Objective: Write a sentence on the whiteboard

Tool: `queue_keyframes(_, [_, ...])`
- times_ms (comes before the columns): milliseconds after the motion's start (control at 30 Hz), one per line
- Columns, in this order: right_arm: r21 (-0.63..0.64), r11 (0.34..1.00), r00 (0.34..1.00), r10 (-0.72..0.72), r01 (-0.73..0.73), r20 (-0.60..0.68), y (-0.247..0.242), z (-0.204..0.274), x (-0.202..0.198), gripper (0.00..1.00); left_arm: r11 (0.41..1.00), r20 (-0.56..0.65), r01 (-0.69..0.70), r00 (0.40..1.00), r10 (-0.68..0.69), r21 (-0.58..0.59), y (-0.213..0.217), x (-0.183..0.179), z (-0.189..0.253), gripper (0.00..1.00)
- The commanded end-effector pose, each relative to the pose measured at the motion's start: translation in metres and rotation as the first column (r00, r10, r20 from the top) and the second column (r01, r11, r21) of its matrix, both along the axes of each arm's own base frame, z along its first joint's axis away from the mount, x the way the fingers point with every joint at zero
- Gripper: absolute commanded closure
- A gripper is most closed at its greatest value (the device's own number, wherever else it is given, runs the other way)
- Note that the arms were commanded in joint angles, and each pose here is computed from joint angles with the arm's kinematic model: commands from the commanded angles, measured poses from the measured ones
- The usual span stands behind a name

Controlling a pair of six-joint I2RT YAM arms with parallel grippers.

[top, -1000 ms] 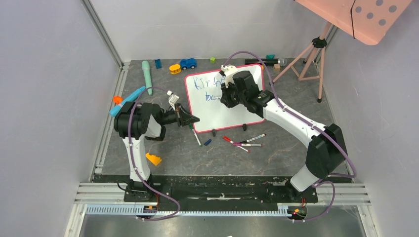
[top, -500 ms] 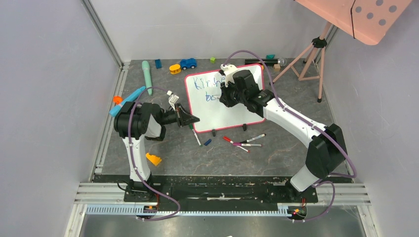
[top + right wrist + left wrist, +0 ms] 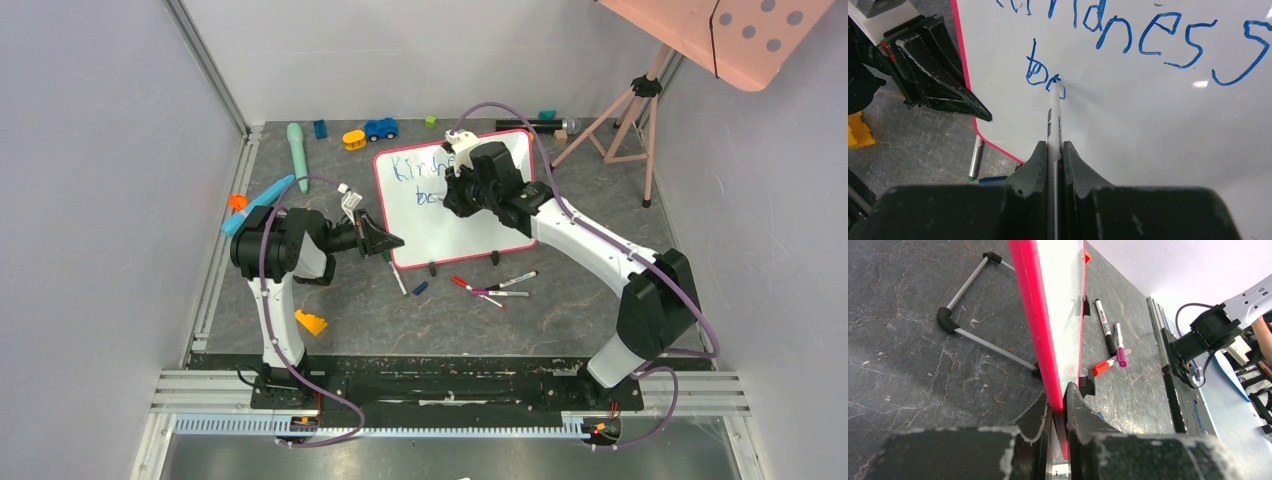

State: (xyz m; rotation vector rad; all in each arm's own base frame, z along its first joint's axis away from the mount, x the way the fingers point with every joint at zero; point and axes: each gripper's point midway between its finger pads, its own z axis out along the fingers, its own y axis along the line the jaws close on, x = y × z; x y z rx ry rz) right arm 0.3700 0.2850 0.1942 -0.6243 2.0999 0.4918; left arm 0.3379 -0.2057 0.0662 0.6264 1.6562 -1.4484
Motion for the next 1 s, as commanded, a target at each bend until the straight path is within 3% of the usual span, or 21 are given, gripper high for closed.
queue_keyframes(0, [0.026, 1.000, 0.999, 0.009, -0.010, 0.053, 0.007, 0.013, 0.011, 1.00, 0.998, 0.186, -0.057, 0.981, 0.048, 0.041, 0.007, 0.013, -0.007, 0.96])
queue_keyframes(967, [-0.074, 0.990, 0.991, -0.116, 0.121, 0.073, -0.024, 0.008, 0.017, 1.00, 0.997, 0.184, -0.058, 0.982, 0.050, 0.042, 0.007, 0.012, -0.008, 0.96])
